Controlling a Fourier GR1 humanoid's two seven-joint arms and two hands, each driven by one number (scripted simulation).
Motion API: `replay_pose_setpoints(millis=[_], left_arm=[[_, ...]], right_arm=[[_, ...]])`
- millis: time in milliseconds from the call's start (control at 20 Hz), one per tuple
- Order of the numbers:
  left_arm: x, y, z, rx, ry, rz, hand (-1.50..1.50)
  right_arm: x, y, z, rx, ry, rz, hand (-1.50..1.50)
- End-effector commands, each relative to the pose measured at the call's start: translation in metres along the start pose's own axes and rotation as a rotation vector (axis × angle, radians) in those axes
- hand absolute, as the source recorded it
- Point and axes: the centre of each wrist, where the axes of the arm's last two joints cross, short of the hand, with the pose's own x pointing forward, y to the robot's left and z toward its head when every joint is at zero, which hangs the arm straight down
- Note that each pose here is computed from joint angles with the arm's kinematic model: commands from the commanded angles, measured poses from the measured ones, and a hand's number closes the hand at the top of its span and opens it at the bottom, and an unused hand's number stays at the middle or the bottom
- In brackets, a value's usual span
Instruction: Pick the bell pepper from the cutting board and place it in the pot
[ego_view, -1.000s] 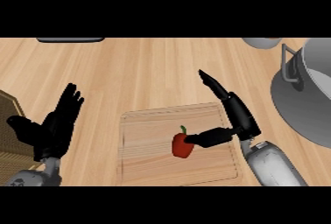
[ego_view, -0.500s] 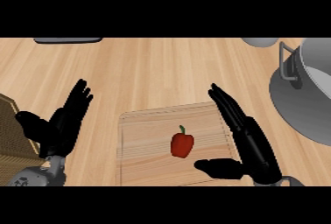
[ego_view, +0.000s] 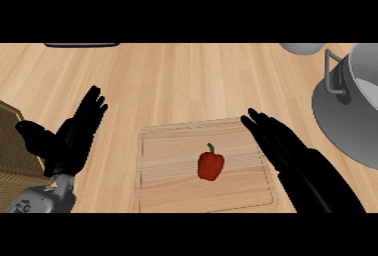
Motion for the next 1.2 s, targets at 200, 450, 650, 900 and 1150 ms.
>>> replay_pose_setpoints(millis=[200,450,650,900,1150], left_arm=[[0.000,-0.006,-0.002,-0.028,-0.009,-0.006,0.00],[-0.001,-0.009,0.002,-0.017,-0.007,0.010,0.00],[-0.008,-0.010,0.008,-0.028,0.001,-0.008,0.00],[0.001,-0.005,-0.003,-0.021,0.005,-0.010,0.00],[0.003,-0.014,-0.004,-0.026,-0.014,-0.001,0.00]], right_arm=[[0.049,-0.011,-0.021,0.158,0.209,0.086,-1.50],[0.058,-0.005,-0.044,0.168,0.274,0.060,-1.50],[0.039,0.014,-0.059,0.252,0.339,0.083,-1.50],[0.034,0.033,-0.052,0.319,0.380,0.154,-1.50],[0.038,0.035,-0.060,0.278,0.407,0.166,-1.50]])
